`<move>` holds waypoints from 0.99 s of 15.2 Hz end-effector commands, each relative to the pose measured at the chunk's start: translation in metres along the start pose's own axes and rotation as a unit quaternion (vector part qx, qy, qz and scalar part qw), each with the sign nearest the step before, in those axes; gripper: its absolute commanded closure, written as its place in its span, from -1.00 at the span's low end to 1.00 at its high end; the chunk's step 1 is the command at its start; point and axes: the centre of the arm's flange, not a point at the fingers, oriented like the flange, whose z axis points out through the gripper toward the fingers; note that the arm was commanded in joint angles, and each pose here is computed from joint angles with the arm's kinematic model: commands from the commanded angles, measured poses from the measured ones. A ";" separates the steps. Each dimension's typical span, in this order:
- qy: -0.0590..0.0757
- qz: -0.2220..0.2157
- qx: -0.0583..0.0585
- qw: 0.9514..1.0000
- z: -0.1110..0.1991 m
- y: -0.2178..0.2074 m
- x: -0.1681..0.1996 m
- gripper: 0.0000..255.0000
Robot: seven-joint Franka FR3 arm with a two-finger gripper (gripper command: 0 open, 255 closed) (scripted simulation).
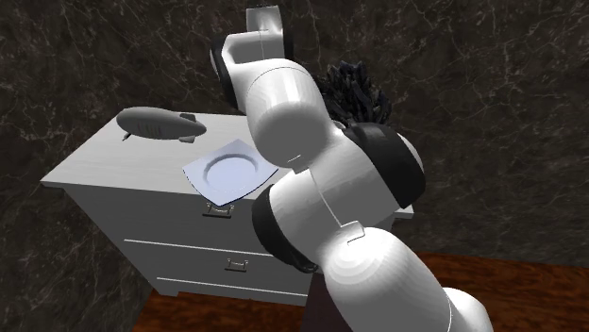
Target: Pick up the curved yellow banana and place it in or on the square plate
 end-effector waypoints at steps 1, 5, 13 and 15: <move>0.000 0.000 0.000 1.000 0.007 -0.001 -0.002 -1.00; 0.000 0.000 0.000 1.000 0.007 -0.001 -0.002 -1.00; 0.000 0.000 0.000 1.000 0.007 -0.001 -0.002 1.00; 0.000 0.000 0.000 1.000 0.007 -0.001 -0.002 1.00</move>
